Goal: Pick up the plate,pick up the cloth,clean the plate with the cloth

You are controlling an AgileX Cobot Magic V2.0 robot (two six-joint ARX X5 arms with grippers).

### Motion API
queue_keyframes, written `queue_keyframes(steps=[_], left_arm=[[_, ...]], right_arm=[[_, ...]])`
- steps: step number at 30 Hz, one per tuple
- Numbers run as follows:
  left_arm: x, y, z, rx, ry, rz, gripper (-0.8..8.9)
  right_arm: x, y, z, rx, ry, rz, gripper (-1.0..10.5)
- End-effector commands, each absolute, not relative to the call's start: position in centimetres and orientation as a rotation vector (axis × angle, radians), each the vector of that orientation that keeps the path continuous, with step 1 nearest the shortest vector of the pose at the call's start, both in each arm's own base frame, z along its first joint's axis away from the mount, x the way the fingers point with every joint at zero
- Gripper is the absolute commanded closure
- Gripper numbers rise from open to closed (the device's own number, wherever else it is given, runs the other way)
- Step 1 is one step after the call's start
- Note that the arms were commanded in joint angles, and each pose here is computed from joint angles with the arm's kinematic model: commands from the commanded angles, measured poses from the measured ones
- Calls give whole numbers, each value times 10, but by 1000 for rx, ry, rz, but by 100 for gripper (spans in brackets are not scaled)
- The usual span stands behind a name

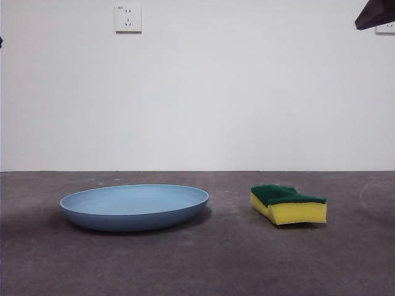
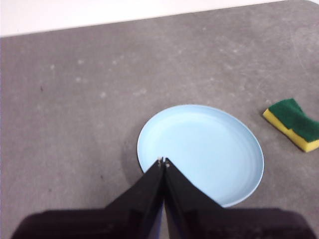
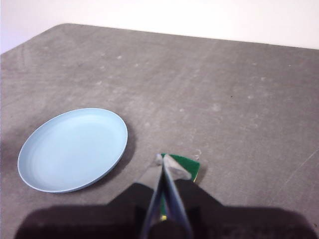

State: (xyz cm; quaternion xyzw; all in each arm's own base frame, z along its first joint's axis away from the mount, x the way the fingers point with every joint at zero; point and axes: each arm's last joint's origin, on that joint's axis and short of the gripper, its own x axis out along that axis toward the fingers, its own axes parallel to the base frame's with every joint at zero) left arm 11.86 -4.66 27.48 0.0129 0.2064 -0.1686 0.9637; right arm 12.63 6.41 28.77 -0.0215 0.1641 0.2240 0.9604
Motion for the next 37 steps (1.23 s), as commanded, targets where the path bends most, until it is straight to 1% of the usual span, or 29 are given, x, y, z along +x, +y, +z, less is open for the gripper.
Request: queue_keyframes(steps=[1, 14, 17, 22, 26, 29, 32, 37], left_arm=[[119, -47, 271, 13, 451, -335, 816], [122, -48, 269, 17, 470, -335, 816], [118, -45, 273, 75, 422, -318, 816], [112, -36, 271, 49, 335, -273, 816], [108, -28, 250, 21, 229, -215, 816], [106, -22, 227, 4, 173, -170, 816], [103, -17, 203, -3, 148, -128, 816], [100, -11, 170, -9, 162, -76, 816]], right_arm=[[126, 64, 286, -44, 331, 456, 945], [126, 64, 286, -44, 331, 456, 945], [126, 64, 286, -44, 331, 456, 945], [126, 64, 286, -44, 331, 456, 945], [126, 64, 286, -44, 331, 456, 945], [126, 64, 286, -44, 331, 456, 945], [126, 64, 286, -44, 331, 456, 945], [126, 64, 286, -44, 331, 456, 945]])
